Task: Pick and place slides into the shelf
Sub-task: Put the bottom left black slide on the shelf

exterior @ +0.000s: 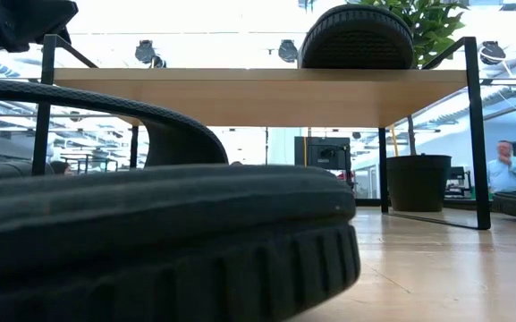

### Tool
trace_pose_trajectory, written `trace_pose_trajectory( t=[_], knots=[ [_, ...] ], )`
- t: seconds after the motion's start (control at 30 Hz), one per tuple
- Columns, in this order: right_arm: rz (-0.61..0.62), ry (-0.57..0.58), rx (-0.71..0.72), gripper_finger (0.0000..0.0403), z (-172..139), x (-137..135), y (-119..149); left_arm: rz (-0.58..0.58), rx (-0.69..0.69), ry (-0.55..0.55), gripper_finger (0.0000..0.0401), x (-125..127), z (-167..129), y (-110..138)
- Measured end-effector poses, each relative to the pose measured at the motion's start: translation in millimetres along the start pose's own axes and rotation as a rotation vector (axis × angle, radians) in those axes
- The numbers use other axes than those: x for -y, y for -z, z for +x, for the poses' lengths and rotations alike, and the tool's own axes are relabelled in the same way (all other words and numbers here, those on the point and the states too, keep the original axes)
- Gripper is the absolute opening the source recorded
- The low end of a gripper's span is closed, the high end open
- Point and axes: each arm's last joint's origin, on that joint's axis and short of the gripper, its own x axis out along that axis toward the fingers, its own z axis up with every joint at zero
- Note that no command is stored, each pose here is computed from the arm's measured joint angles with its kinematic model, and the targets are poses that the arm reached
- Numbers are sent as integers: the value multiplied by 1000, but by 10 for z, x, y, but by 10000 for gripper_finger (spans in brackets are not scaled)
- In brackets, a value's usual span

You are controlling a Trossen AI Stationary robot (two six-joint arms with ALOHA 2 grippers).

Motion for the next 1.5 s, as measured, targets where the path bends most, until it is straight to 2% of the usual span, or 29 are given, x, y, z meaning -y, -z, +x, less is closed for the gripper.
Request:
trace_pose_trajectory(
  t=[0.13,0.3,0.57,0.73,0.93,1.33,1.5],
  knots=[
    [-14,-14,-42,1,44,13,71,3,-12,7,26,7,0,12],
    [-129,-34,-76,14,51,-4,119,5,-15,9,26,9,0,15],
    [-177,-56,-113,105,69,-8,178,8,-14,8,26,8,0,14],
    [-146,-56,-118,164,82,3,191,8,-14,8,26,8,0,14],
    [-151,-102,-100,207,86,-10,199,7,-14,8,26,8,0,14],
    [-110,-67,-34,219,47,-11,93,6,-13,8,26,7,0,13],
    [-126,22,-5,196,-58,8,-52,6,-13,8,26,7,0,13]
  ],
)
